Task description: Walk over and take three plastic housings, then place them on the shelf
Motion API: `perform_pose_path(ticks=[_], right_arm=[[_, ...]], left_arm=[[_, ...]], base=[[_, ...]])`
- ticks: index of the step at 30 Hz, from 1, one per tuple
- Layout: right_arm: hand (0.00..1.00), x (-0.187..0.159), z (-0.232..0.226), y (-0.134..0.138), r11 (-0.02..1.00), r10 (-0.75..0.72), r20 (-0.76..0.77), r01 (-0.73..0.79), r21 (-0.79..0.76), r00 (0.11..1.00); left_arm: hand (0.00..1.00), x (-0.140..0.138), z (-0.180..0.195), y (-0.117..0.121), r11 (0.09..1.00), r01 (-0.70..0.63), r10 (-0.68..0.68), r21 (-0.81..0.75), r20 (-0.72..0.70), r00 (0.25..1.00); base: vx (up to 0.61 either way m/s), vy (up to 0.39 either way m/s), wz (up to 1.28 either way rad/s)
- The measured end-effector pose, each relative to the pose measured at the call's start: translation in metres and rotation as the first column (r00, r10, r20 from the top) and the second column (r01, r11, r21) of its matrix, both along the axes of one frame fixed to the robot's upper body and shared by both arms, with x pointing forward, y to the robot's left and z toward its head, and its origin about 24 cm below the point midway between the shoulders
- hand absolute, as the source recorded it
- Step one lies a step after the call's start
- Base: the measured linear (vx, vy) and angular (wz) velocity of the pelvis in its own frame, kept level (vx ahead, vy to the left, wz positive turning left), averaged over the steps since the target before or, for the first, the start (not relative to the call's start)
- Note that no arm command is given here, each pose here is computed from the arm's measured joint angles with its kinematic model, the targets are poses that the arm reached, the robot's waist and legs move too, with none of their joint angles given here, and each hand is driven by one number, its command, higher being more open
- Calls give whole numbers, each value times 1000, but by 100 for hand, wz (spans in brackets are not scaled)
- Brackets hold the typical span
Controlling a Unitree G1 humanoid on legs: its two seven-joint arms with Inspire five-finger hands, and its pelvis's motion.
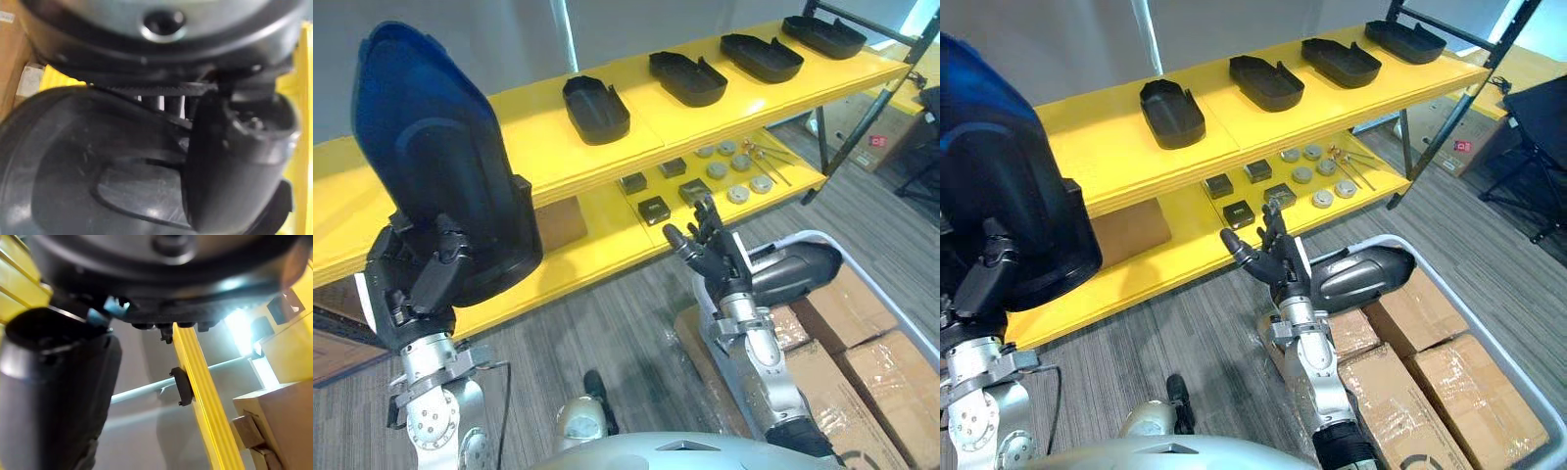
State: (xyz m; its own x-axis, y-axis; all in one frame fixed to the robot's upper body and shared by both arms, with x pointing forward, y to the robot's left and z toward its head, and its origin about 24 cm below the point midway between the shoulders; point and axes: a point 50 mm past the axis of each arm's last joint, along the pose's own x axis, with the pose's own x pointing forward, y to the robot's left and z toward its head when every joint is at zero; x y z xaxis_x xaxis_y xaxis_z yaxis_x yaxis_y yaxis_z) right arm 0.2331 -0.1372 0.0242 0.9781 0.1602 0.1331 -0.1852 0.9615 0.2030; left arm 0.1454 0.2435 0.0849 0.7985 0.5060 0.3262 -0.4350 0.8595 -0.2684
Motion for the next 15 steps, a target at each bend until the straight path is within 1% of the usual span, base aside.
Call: perform_pose_path(ticks=[5,9,12,13,15], right_arm=[[100,2,5,-4,999,-38,21,39,-34,999],[100,14,18,-3,996,-69,74,73,-45,995],[100,26,40,0,996,-82,175,84,-3,981],[100,29,54,-4,995,-102,237,97,35,966],[100,30,66,-16,988,-149,286,131,81,947]], left_arm=[[0,2,0,-4,1000,14,-14,20,-6,1000],[0,2,1,-3,1000,2,-2,26,-7,1000],[0,6,6,-1,997,-17,17,76,7,1000],[0,9,11,0,996,-13,10,92,30,999],[0,16,19,1,992,14,-22,125,65,998]], base=[[-38,31,9],[7,76,21],[50,125,40],[71,165,83],[86,195,103]])
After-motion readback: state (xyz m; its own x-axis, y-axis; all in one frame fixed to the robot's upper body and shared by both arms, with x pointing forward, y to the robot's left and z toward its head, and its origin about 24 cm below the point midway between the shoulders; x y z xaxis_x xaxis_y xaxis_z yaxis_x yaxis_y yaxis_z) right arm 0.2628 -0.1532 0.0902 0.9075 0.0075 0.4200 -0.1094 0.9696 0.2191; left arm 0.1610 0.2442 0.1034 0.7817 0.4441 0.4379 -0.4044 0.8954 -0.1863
